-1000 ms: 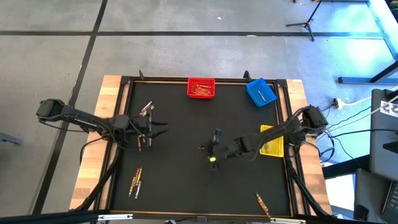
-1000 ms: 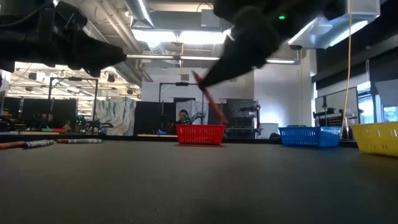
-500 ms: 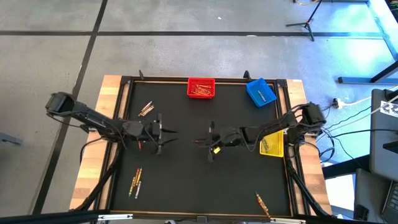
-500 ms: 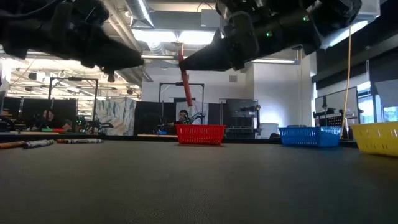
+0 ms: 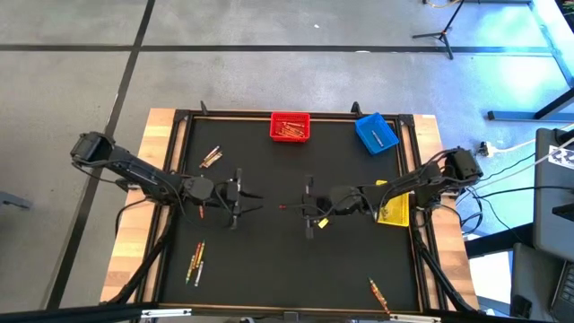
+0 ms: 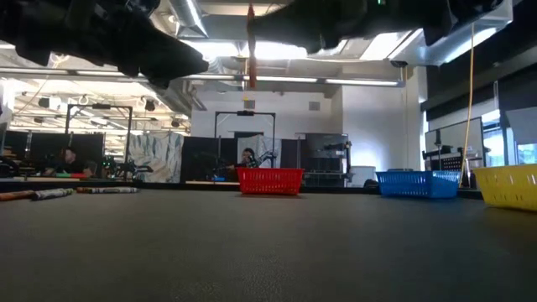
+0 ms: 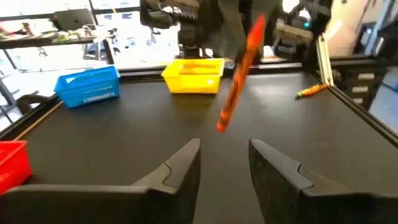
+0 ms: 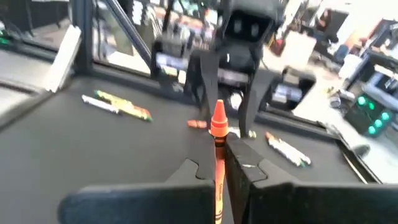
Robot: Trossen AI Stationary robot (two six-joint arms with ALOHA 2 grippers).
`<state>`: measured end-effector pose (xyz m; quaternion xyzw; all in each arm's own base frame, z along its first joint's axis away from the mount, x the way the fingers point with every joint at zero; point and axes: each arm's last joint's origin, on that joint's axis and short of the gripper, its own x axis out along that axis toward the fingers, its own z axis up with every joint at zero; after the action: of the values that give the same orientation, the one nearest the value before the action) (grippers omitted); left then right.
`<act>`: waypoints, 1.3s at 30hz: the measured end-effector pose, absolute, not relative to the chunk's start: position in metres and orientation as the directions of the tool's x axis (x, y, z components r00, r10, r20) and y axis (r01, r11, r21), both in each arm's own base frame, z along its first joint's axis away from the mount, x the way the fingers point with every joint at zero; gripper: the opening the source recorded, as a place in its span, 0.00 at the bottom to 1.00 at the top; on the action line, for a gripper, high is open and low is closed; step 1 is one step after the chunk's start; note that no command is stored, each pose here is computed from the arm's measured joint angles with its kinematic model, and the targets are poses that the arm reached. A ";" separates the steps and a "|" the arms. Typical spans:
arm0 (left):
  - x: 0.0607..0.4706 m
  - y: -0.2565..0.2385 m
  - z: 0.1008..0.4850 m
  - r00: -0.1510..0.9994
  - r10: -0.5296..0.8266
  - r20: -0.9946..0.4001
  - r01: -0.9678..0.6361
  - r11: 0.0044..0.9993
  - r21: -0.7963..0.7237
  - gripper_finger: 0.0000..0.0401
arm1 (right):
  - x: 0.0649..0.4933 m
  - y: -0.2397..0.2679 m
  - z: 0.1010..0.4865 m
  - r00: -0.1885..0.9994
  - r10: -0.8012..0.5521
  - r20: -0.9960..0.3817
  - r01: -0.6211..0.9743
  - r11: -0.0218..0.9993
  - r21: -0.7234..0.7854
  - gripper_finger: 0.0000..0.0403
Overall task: Sort crayons
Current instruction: Put the orange crayon into the red bin
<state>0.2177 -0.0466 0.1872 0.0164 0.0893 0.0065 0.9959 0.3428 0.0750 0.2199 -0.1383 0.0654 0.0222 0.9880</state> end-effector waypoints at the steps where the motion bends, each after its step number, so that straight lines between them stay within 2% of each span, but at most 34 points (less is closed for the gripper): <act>1: 0.220 -0.048 0.187 0.983 0.012 -0.183 -0.003 0.999 0.046 0.32 | 0.343 0.075 0.222 0.993 0.026 -0.113 -0.055 0.962 -0.267 0.02; 4: 0.232 -0.054 0.186 0.981 0.020 -0.192 0.002 0.994 0.112 0.32 | 0.344 0.075 0.226 0.996 0.051 -0.068 -0.066 0.965 -0.254 0.01; 9: 0.258 -0.060 0.194 0.981 0.055 -0.185 -0.014 0.976 0.216 0.32 | 0.344 0.076 0.225 0.996 0.064 -0.068 -0.079 0.965 -0.251 0.02; 15: 0.275 -0.062 0.205 0.984 0.082 -0.158 -0.046 0.975 0.219 0.32 | 0.344 0.078 0.225 0.995 0.069 -0.068 -0.084 0.964 -0.250 0.02; 21: 0.280 -0.059 0.211 0.990 -0.010 -0.143 0.038 0.981 0.191 0.31 | 0.344 0.078 0.224 0.995 0.063 -0.074 -0.080 0.963 -0.256 0.02; 24: 0.281 -0.056 0.211 0.988 -0.032 -0.152 0.061 0.980 0.188 0.25 | 0.343 0.080 0.225 0.995 0.071 -0.068 -0.086 0.963 -0.256 0.02; 29: 0.282 -0.051 0.210 0.985 -0.052 -0.167 0.084 0.978 0.190 0.08 | 0.344 0.080 0.225 0.995 0.070 -0.067 -0.084 0.968 -0.235 0.03; 32: 0.282 -0.051 0.210 0.985 -0.046 -0.166 0.081 0.974 0.210 0.03 | 0.344 0.079 0.225 0.996 0.047 -0.069 -0.060 0.978 -0.199 0.06; 39: 0.280 -0.039 0.214 0.979 0.127 -0.159 -0.076 0.953 0.295 0.04 | 0.317 0.096 0.244 0.983 -0.066 -0.172 0.025 0.973 -0.229 0.23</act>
<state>0.2803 -0.0389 0.2137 0.1450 0.0886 0.0517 0.9841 0.3174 0.0958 0.2439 -0.1137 0.0896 -0.0229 0.9892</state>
